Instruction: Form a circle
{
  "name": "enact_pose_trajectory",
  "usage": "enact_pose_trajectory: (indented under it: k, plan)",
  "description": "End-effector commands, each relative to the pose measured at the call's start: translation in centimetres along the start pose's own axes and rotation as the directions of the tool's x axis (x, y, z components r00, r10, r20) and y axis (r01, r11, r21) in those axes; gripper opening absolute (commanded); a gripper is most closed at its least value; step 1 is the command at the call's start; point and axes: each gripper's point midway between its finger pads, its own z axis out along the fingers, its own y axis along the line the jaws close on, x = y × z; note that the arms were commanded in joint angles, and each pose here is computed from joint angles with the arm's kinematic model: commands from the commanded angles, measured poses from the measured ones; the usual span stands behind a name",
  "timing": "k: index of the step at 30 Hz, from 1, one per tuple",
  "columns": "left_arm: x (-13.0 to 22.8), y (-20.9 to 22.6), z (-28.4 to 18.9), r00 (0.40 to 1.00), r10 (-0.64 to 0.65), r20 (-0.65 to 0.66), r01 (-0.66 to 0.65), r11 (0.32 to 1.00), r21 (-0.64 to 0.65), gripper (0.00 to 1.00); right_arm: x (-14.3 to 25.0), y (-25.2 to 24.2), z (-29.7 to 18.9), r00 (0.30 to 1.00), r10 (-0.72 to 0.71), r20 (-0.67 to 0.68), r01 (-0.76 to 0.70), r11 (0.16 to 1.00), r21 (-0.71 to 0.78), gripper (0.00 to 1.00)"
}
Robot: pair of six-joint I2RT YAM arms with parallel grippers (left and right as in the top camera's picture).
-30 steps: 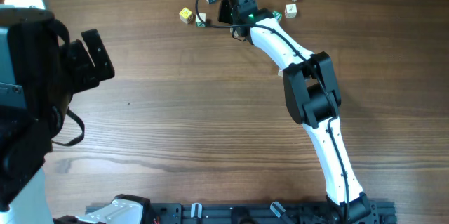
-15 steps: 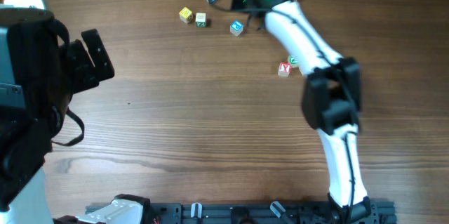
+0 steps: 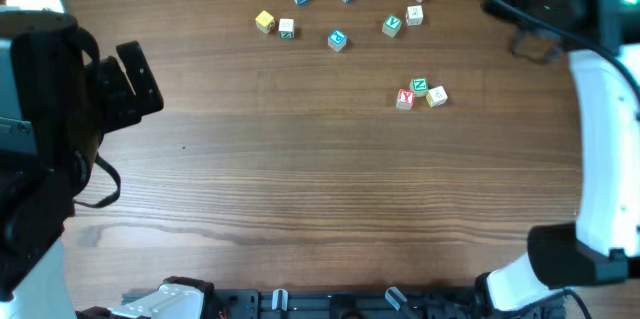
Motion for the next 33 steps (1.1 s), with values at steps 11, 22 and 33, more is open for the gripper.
enact_pose_trajectory:
  k: [11, 22, 33]
  plan:
    - [-0.1, 0.4, 0.0, 1.0, -0.001, 0.004, 0.001, 1.0, -0.019, 1.0, 14.2, -5.3, 12.2, 0.878, 0.042, -0.477, 0.055, 0.981, 0.187, 0.12]
    - [-0.1, 0.4, 0.0, 1.0, -0.001, 0.005, 0.001, 1.0, -0.019, 1.0, 20.4, -5.0, 22.0, 0.898, 0.031, -0.439, -0.009, 0.999, 0.052, 0.12]
    - [-0.1, 0.4, 0.0, 1.0, -0.001, 0.004, 0.001, 1.0, -0.019, 1.0, 19.0, -4.4, 23.8, 0.939, -0.005, -0.344, 0.007, 1.0, 0.002, 0.21]
